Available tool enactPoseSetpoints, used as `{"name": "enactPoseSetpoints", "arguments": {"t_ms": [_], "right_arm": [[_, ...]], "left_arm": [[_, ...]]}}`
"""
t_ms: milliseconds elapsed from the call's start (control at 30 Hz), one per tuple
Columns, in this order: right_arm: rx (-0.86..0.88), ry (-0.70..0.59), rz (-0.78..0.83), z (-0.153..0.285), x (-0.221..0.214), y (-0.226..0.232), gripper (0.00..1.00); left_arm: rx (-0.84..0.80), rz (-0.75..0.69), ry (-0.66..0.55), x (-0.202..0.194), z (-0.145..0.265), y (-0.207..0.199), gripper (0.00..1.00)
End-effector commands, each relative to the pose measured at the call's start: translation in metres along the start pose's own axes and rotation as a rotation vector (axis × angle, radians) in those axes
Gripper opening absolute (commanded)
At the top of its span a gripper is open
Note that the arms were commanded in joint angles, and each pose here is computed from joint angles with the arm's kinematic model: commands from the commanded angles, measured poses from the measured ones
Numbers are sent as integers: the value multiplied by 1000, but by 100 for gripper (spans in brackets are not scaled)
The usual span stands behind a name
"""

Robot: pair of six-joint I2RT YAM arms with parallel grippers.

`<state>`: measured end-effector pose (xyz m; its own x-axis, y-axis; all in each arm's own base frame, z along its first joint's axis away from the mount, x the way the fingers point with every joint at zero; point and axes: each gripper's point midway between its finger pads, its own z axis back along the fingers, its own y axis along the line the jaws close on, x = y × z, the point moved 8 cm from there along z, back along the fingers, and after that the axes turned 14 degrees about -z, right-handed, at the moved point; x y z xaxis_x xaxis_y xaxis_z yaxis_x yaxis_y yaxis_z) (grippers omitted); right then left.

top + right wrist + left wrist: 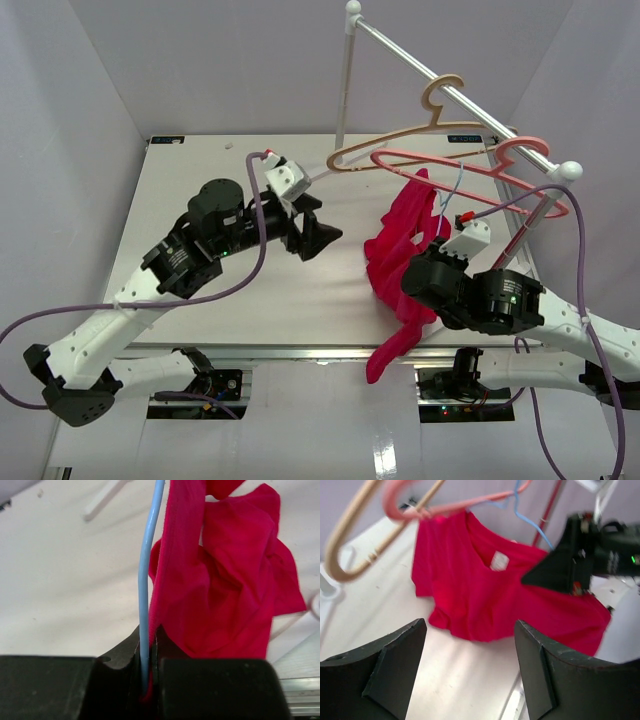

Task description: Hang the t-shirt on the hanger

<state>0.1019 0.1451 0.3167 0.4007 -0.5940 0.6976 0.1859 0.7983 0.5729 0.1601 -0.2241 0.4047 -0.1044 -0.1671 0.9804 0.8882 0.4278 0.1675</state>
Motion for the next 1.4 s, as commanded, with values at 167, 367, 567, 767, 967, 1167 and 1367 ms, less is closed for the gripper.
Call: {"name": "enactPoseSetpoints", "arguments": {"t_ms": [167, 367, 567, 767, 967, 1167, 1367], "right_arm": [[89, 83, 131, 5, -8, -47, 8], [128, 160, 199, 3, -23, -46, 8], [229, 218, 218, 4, -32, -50, 8], [318, 255, 238, 8, -35, -57, 8], [382, 272, 240, 12, -36, -59, 8], [370, 262, 238, 12, -33, -64, 8], [383, 238, 210, 15, -26, -66, 8]], "left_arm": [[-5, -301, -103, 41, -48, 28, 82], [-149, -341, -124, 34, -88, 25, 82], [-222, -416, -141, 28, -116, 27, 84], [-278, -465, -130, 22, -139, 31, 83], [-404, -462, -163, 10, -163, 24, 83], [-437, -442, -138, -8, -188, 25, 73], [-403, -408, -100, -17, -198, 29, 24]]}}
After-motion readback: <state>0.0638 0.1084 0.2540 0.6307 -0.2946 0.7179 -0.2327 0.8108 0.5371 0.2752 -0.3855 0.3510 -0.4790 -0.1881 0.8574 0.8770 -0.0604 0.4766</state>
